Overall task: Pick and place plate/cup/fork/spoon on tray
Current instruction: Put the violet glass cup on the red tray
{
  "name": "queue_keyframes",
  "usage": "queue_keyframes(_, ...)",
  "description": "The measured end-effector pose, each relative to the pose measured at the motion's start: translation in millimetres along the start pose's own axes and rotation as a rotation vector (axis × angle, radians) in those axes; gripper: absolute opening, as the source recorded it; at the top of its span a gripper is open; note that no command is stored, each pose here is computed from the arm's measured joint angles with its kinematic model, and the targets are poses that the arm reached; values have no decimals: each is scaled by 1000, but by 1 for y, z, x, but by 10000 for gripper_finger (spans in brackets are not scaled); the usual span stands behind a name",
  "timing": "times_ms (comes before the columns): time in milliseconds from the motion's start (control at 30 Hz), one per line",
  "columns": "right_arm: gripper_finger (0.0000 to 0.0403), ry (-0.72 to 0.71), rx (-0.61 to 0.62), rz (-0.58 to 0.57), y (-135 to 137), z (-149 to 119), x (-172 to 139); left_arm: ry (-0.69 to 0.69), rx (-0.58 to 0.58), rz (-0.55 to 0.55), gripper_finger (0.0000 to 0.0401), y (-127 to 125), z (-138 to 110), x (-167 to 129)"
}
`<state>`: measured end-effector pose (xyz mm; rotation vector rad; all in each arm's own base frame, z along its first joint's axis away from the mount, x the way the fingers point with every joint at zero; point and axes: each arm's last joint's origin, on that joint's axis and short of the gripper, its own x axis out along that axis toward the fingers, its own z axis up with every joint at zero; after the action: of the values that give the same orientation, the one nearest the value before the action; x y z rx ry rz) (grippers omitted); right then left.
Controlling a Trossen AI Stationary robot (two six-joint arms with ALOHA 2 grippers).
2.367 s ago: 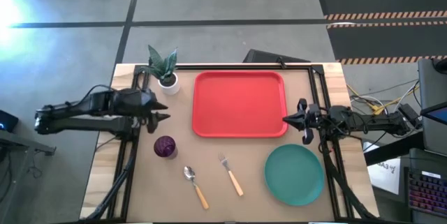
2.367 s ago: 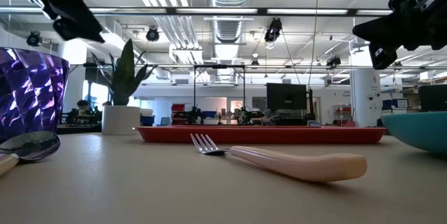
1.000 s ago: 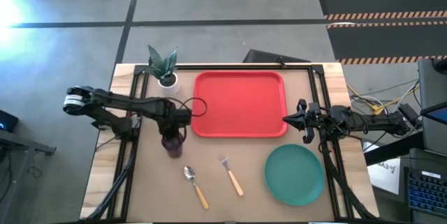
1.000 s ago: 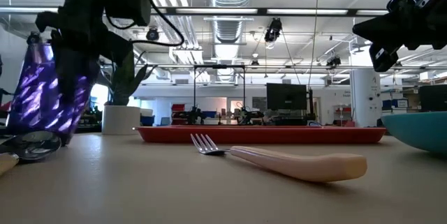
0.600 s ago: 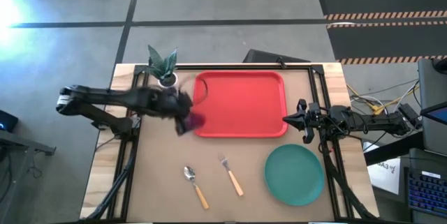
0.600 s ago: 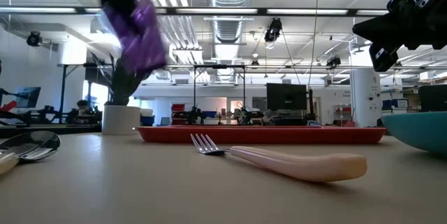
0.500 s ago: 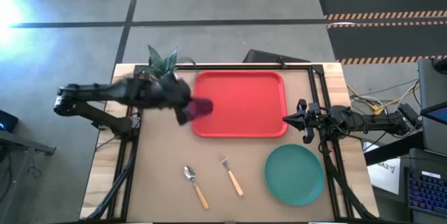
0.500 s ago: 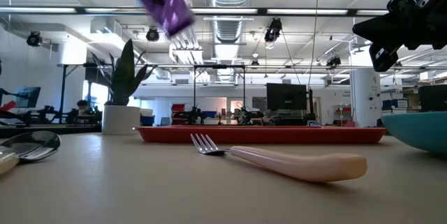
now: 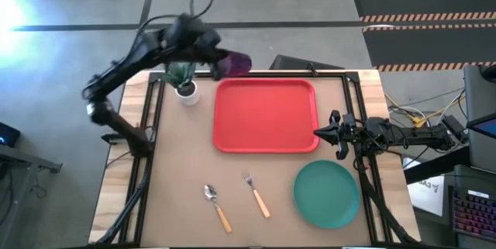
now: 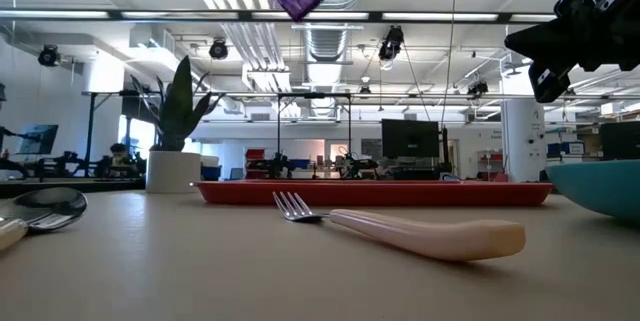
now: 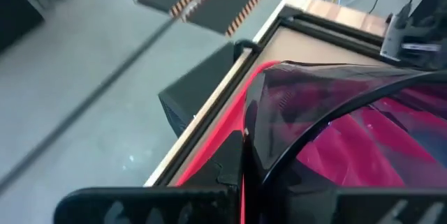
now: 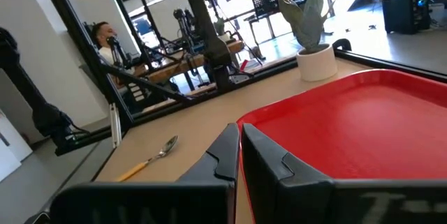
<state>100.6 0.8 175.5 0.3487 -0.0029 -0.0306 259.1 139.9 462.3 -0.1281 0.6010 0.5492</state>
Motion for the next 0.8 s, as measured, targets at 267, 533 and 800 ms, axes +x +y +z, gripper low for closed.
queue_keyframes(267, 9, 0, 0, 0, 0, 0, 0, 493, -9, 87, 0, 41, -35, 112)
queue_keyframes(533, 9, 0, 0, 0, 0, 0, 0, 719, 58, 163, 0, 49, -83, 193)
queue_keyframes(800, 9, 4, -1, -1, 0, 0, 0, 753, 51, 97, 0, 44, -102, 230)
